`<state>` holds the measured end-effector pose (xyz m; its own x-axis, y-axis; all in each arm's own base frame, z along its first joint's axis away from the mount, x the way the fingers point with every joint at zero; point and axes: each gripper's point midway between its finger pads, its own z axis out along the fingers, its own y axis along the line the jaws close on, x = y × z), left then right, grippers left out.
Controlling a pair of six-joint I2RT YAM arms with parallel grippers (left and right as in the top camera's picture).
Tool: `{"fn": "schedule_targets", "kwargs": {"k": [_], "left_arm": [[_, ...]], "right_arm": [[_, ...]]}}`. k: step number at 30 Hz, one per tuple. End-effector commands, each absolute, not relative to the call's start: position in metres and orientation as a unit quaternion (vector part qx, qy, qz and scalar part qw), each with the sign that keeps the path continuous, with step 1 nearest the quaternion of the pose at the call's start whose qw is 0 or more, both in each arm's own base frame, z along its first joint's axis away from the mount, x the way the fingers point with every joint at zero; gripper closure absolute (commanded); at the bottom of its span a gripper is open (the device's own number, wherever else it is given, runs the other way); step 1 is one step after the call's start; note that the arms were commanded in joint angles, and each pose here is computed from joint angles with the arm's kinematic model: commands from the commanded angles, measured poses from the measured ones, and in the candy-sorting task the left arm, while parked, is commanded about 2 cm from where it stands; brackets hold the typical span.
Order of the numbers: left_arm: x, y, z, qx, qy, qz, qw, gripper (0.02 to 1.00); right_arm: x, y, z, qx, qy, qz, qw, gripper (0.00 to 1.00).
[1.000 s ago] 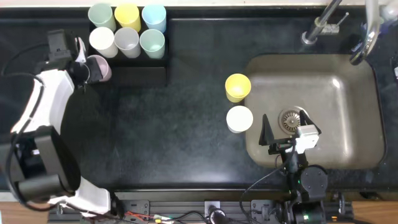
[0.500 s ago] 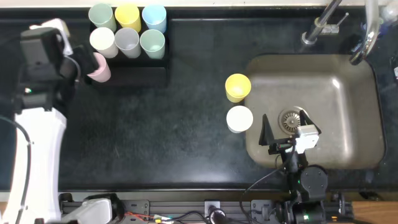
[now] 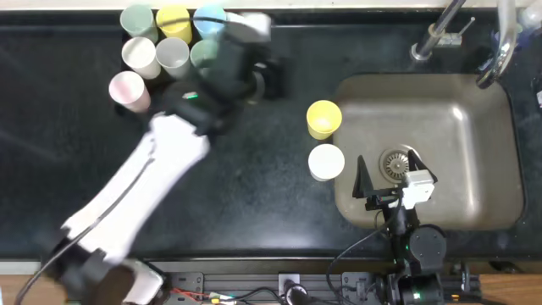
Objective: Store Cups
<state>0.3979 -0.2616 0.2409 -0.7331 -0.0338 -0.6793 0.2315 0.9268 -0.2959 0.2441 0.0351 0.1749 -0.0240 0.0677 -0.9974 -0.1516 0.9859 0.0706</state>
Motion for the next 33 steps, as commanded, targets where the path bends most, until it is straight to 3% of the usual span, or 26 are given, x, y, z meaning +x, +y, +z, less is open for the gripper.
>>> {"fn": "schedule_targets", "kwargs": {"k": [1,6,17,19,20,21,22,25,29,33], "left_arm": [[0.38,-0.307,0.206,0.036,0.936,-0.194,0.291,0.174],[0.366,-0.331,0.153,0.05,0.955,-0.186,0.224,0.176],[0.382,-0.335,0.082,0.029,0.969,-0.15,0.192,0.286],[0.388,-0.335,0.073,0.026,0.969,-0.143,0.197,0.402],[0.39,-0.334,0.07,0.024,0.97,-0.14,0.199,0.5],[0.392,-0.332,0.067,0.023,0.97,-0.135,0.2,0.667],[0.393,-0.33,0.066,0.021,0.97,-0.13,0.203,0.829],[0.4,-0.323,0.07,0.014,0.969,-0.119,0.216,0.985],[0.41,-0.311,0.101,0.014,0.96,-0.108,0.259,0.985],[0.417,-0.268,0.173,-0.034,0.941,-0.098,0.322,0.985]], "right_arm": [[0.244,0.035,0.172,-0.028,0.71,0.079,0.699,0.003],[0.244,0.035,0.172,-0.028,0.71,0.079,0.699,0.003],[0.244,0.035,0.172,-0.028,0.71,0.079,0.699,0.003],[0.244,0.035,0.172,-0.028,0.71,0.079,0.699,0.003],[0.244,0.035,0.172,-0.028,0.71,0.079,0.699,0.005],[0.244,0.035,0.172,-0.028,0.71,0.079,0.699,0.003],[0.244,0.035,0.172,-0.028,0.71,0.079,0.699,0.003],[0.244,0.035,0.172,-0.028,0.71,0.079,0.699,0.003],[0.244,0.035,0.172,-0.028,0.71,0.079,0.699,0.003],[0.244,0.035,0.172,-0.027,0.71,0.079,0.699,0.003]]}}
